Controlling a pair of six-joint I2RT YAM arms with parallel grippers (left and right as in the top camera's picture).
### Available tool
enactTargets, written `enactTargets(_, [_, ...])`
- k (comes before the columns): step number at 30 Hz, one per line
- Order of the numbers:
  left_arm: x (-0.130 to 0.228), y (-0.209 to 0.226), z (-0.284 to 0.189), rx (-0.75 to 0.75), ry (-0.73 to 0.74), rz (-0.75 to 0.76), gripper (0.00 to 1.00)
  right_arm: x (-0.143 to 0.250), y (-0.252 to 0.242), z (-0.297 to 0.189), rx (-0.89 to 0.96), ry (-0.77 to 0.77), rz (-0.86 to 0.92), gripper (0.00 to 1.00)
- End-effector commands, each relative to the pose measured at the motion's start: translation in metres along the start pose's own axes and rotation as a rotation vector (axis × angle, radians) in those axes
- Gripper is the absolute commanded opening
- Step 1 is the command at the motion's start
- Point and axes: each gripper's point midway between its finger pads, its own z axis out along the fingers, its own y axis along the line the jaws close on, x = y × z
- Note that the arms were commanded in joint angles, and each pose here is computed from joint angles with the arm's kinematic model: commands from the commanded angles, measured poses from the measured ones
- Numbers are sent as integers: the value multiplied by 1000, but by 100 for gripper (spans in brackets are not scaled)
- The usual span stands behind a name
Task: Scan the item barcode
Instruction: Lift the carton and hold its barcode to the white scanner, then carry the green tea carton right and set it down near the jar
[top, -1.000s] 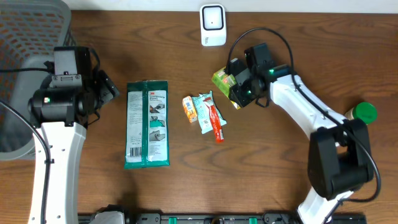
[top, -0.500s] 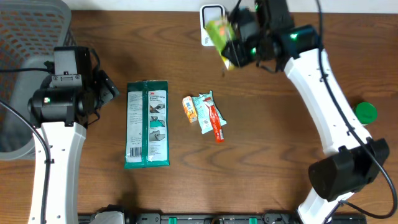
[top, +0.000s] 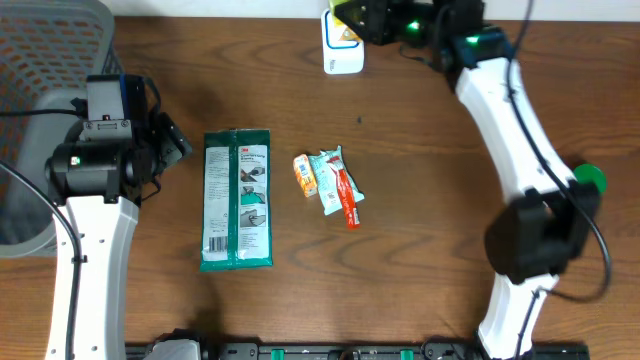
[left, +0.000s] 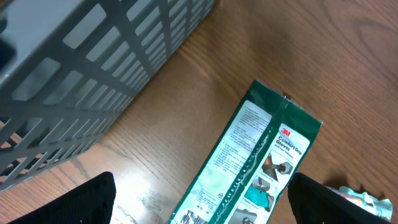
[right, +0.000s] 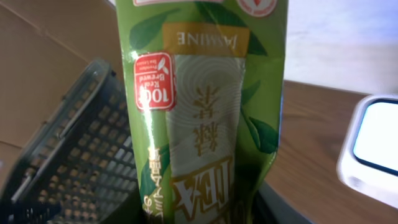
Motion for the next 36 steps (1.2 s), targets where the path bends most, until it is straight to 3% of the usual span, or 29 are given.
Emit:
enactTargets(1, [-3, 3, -3, -9, -15, 7, 89, 7, -10, 18, -126, 28, 165, 33])
enactTargets(16, [-3, 3, -3, -9, -15, 7, 89, 24, -122, 48, -188, -75, 409, 33])
enactTargets(36, [-3, 3, -3, -9, -15, 7, 89, 51, -123, 60, -181, 13, 443, 35])
